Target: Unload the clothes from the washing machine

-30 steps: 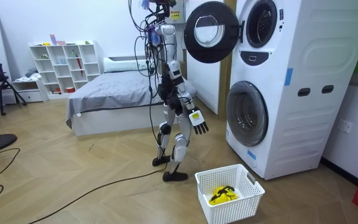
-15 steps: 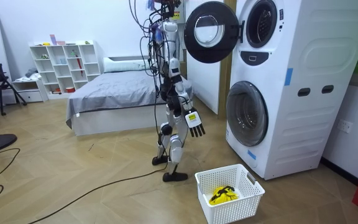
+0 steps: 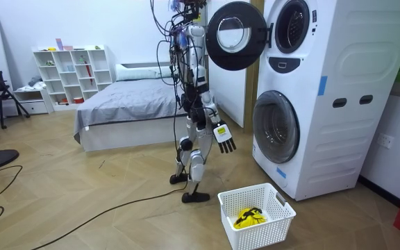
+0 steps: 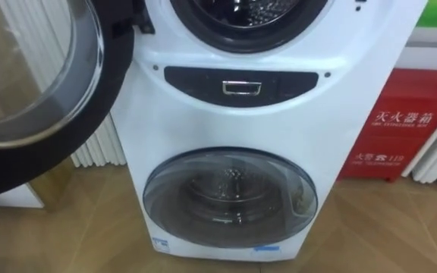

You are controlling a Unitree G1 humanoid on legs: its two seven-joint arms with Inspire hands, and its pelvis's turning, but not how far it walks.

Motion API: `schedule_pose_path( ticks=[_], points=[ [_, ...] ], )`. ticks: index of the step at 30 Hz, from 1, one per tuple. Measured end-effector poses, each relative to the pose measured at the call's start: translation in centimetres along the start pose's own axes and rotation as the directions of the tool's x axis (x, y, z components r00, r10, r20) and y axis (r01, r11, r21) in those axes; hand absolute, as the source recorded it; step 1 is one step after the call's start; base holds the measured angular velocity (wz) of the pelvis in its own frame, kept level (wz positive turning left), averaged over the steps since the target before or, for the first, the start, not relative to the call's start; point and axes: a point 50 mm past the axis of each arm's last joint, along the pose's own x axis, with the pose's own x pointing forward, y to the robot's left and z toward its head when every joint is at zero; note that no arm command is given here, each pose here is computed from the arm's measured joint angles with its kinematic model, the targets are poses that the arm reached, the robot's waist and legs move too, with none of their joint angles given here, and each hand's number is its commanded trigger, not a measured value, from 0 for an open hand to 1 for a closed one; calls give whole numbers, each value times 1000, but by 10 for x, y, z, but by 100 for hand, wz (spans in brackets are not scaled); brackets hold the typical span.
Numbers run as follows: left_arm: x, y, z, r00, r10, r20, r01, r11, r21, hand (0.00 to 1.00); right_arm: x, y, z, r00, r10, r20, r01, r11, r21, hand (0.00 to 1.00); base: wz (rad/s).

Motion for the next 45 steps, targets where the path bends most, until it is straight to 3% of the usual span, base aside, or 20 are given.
schedule_pose_path(
  ticks=[5,9,11,17,27,31,34,37,39,41,45],
  points=[
    [10,21,95,965,79,250,-35,983,-179,0,-2,-19,8,998,-52,41,53,998,-22,0,-10],
    [7,38,143,920,118,373,-47,980,-194,0,-4,-29,7,997,-73,40,76,994,-72,0,-16],
    [-2,46,177,870,133,474,-35,977,-211,0,-5,-31,5,996,-76,37,79,993,-85,0,-3],
    [-33,50,242,718,120,686,12,983,-185,0,-7,-35,5,996,-84,41,88,990,-106,0,-3],
    [-65,44,278,604,109,790,-41,994,-106,0,-8,-33,2,998,-58,39,63,987,-150,0,19],
    [-96,39,300,481,99,871,-46,995,-88,0,-7,-31,4,999,-32,36,38,983,-182,0,37],
    [-123,31,312,361,87,928,-89,994,-58,0,-4,-26,11,999,-6,42,14,982,-190,0,41],
    [-149,2,316,243,-47,969,-117,990,78,0,-1,-23,17,999,17,42,-9,982,-189,0,41],
    [-165,-16,314,194,-129,972,-64,988,144,0,0,-18,22,998,46,51,-36,980,-194,0,29],
    [-185,-45,300,121,-258,959,12,966,258,0,2,-11,25,996,77,45,-65,972,-226,0,20],
    [-207,-81,278,47,-393,918,145,912,383,0,3,1,31,990,130,46,-115,963,-243,0,-10]
  ],
)
